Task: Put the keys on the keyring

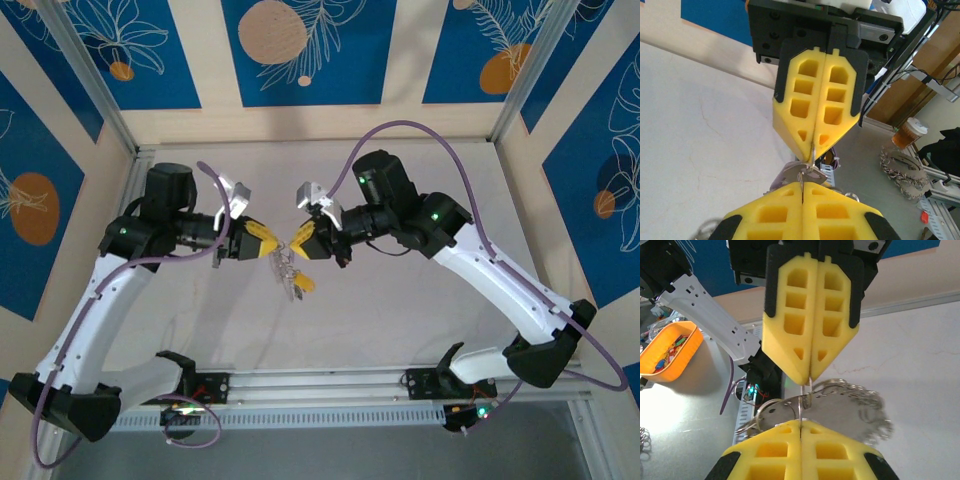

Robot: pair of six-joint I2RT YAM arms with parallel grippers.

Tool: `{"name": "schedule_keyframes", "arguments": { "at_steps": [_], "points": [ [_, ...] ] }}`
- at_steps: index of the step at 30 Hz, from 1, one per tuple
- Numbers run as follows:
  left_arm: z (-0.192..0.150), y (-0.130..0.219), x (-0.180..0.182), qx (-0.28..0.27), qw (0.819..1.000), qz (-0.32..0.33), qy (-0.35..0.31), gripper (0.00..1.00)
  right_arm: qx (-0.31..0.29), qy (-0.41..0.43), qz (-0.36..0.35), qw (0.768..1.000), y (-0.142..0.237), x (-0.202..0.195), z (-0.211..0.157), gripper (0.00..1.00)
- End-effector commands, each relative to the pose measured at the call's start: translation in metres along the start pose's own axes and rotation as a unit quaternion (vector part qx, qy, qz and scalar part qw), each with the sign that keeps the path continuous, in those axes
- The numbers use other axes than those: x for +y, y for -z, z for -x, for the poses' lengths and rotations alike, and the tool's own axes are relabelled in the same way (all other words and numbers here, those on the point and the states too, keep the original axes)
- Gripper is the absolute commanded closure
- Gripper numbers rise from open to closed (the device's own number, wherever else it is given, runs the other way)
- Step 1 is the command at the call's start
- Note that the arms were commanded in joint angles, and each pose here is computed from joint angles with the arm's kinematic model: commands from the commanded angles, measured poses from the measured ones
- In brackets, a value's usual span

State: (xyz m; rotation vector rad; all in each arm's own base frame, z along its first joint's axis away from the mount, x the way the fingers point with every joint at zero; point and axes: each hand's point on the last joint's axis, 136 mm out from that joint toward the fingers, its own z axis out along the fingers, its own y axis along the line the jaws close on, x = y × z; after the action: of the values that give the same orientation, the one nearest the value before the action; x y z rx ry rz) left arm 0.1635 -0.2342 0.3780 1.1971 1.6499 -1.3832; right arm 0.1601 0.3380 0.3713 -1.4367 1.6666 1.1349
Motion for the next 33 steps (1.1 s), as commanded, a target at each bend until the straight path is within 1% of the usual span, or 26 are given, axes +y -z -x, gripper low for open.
{"name": "schedule_keyframes", "arguments": {
  "at_steps": [1,7,11,28,33],
  "points": [
    [0.01,0.003,-0.019,-0.01,0.999,-0.016,-0.035,1.0,-0.013,0.002,-0.004,1.0,0.001,0.0,0.011,1.0],
    [0.01,0.003,-0.02,-0.01,0.999,-0.017,-0.036,1.0,-0.016,0.003,-0.01,1.0,0.001,-0.001,0.013,1.0],
    [0.009,0.003,-0.019,-0.009,0.999,-0.015,-0.035,1.0,-0.028,0.01,-0.017,0.999,0.006,0.0,0.017,1.0],
    [0.011,0.004,-0.022,-0.011,0.999,-0.015,-0.041,1.0,-0.002,-0.009,-0.023,1.0,-0.003,-0.008,0.01,1.0],
    [0.011,0.005,-0.024,-0.011,0.999,-0.016,-0.043,1.0,0.013,-0.039,-0.029,0.999,-0.005,-0.014,0.01,1.0]
  ]
}}
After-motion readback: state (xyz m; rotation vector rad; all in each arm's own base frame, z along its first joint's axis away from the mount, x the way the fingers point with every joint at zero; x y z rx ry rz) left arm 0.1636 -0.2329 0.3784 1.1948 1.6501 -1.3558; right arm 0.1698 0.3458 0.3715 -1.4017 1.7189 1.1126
